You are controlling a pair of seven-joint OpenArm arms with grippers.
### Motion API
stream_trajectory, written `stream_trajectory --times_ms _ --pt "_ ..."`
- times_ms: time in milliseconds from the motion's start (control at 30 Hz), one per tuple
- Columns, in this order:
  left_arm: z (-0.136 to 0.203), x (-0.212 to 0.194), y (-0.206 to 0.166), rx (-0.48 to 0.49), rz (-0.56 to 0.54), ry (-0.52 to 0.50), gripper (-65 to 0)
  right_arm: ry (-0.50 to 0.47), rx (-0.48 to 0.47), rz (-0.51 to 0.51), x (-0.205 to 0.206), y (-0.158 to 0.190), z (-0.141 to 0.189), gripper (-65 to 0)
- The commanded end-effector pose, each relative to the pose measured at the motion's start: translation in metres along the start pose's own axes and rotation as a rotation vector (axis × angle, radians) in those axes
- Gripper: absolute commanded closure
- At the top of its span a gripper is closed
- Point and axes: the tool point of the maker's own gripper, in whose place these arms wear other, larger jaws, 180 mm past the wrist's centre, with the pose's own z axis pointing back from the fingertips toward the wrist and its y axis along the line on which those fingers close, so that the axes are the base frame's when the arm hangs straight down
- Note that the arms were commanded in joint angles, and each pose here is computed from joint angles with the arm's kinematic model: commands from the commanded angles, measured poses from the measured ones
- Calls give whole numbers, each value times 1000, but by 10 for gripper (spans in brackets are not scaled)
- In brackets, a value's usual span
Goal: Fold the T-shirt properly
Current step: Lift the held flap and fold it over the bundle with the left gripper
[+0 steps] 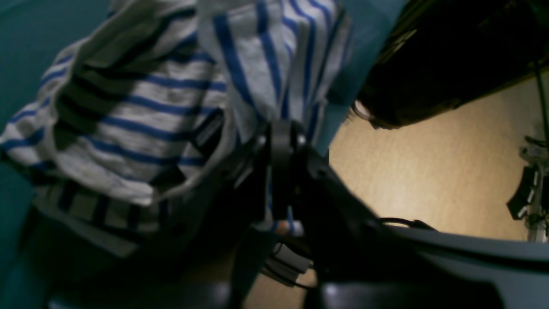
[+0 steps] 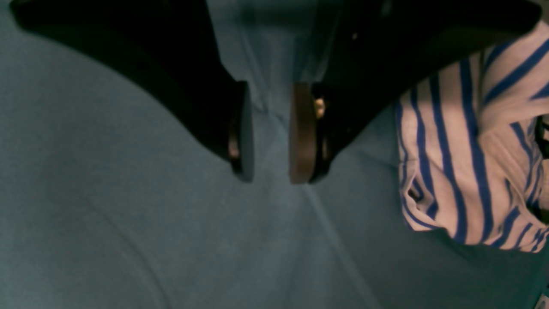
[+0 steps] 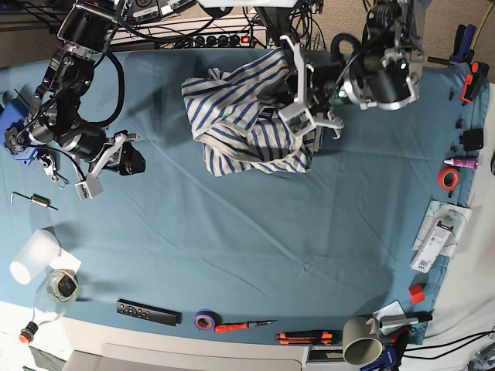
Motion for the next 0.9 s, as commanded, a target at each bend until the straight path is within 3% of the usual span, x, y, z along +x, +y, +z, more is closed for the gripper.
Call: stream_trajectory --times_ms 0,367,567,867 --pt "5 8 -8 -13 -10 -37 0 -63 -1 25 19 -1 6 -151" --pt "27 -30 -28 18 87 37 0 -96 -1 25 25 -1 6 -151" --pt "28 -45 -26 47 89 110 0 -97 -1 25 25 -1 6 -151" --pt "48 -96 15 337 86 354 0 -100 -1 25 26 -1 6 -151"
